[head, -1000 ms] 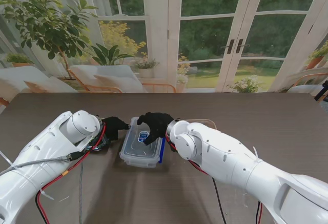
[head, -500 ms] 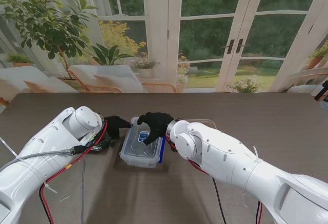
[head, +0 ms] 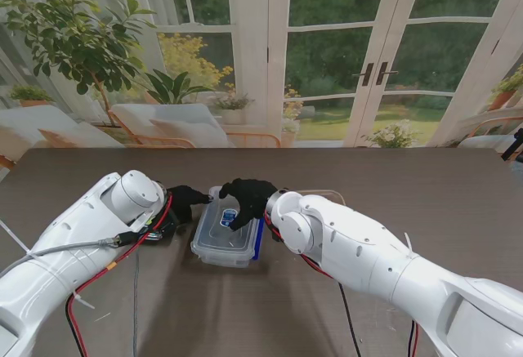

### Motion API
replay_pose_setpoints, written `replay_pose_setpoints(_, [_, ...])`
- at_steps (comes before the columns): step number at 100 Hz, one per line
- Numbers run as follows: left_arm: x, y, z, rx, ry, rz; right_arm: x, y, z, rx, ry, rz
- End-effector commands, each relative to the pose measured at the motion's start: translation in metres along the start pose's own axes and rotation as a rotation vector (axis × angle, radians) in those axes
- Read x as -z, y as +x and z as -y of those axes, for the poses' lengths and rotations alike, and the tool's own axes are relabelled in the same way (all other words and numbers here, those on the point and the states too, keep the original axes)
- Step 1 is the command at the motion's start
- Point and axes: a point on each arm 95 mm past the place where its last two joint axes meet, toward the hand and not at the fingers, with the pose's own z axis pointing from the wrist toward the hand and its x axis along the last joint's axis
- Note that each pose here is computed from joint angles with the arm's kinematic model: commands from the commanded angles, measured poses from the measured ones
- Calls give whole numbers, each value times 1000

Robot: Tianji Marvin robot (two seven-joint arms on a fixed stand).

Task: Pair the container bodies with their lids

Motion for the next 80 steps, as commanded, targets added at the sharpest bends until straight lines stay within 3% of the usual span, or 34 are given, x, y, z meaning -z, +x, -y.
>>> replay_pose_setpoints(1, [-6, 5, -16, 2, -44, -8, 2, 1, 30, -12, 79, 1])
replay_pose_setpoints(28, [-6, 4, -18, 3, -101, 4, 2, 0, 29, -12, 80, 2])
replay_pose_setpoints(80, [9, -3, -9, -8, -44, 20, 1, 2, 29, -12, 80, -6])
